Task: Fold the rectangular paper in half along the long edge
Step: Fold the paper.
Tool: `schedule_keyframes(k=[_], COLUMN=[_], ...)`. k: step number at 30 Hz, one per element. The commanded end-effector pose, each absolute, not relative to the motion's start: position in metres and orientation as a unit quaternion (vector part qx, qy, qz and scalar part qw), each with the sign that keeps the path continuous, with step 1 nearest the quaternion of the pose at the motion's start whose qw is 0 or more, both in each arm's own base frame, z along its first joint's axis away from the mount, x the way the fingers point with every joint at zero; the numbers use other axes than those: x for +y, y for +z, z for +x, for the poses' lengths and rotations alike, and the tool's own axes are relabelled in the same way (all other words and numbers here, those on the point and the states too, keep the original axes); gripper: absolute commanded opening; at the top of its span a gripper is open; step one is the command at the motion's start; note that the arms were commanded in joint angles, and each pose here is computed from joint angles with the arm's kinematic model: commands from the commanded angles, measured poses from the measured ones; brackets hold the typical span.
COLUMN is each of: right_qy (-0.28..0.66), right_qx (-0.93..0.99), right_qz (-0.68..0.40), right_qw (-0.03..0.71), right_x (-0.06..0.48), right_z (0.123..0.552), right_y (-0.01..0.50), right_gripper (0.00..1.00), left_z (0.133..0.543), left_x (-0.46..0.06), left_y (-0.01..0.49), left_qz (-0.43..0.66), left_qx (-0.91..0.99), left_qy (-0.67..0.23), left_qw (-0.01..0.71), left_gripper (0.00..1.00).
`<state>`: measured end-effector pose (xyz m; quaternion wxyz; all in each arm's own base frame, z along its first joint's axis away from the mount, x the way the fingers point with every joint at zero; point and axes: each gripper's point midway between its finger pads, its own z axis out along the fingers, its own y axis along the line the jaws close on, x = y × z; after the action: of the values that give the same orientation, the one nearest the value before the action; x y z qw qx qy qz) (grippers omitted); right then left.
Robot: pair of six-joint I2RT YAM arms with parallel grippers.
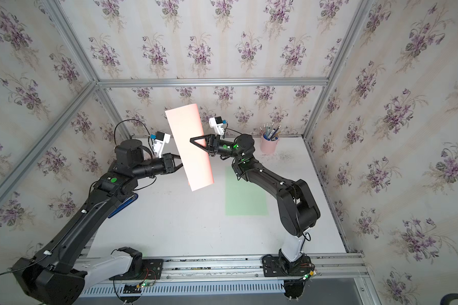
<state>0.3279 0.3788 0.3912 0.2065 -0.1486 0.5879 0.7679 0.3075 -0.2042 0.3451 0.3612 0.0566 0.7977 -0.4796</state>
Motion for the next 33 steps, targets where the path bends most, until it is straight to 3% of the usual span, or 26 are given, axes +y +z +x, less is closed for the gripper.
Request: schedule_keyframes(k=[1, 5, 10, 14, 23, 33], right_qy=[0.773, 0.773, 0.774, 0.775, 0.759, 0.754], right_qx=[0.575, 0.572, 0.569, 0.566, 0.582, 0.589], right_qz=[-0.154, -0.152, -0.149, -0.143, -0.139, -0.139], right_qw=[0.221, 0.227, 0.235, 0.243, 0.257, 0.254], right_x=[0.376, 0.375, 0.371, 0.364, 0.358, 0.36], right_z=[0.325, 0.325, 0.326, 0.328, 0.33, 0.331], right_y=[0.4, 0.401, 0.404, 0.407, 0.408, 0.405], right_gripper=[0.37, 0.38, 0.37, 0.37, 0.37, 0.37], left_z=[0.307, 0.305, 0.303, 0.3, 0.292, 0.289], left_x=[-0.205, -0.204, -0.201, -0.196, -0.173, -0.189], left_y=[0.353, 0.354, 0.359, 0.363, 0.385, 0.415], left_qz=[0.068, 0.068, 0.067, 0.066, 0.047, 0.066], left_qx=[0.788, 0.788, 0.784, 0.787, 0.782, 0.754], left_qy=[-0.483, -0.482, -0.48, -0.467, -0.449, -0.498], left_qw=[0.375, 0.378, 0.387, 0.397, 0.429, 0.423], left_gripper=[0.09, 0.13, 0.39, 0.49, 0.52, 0.53])
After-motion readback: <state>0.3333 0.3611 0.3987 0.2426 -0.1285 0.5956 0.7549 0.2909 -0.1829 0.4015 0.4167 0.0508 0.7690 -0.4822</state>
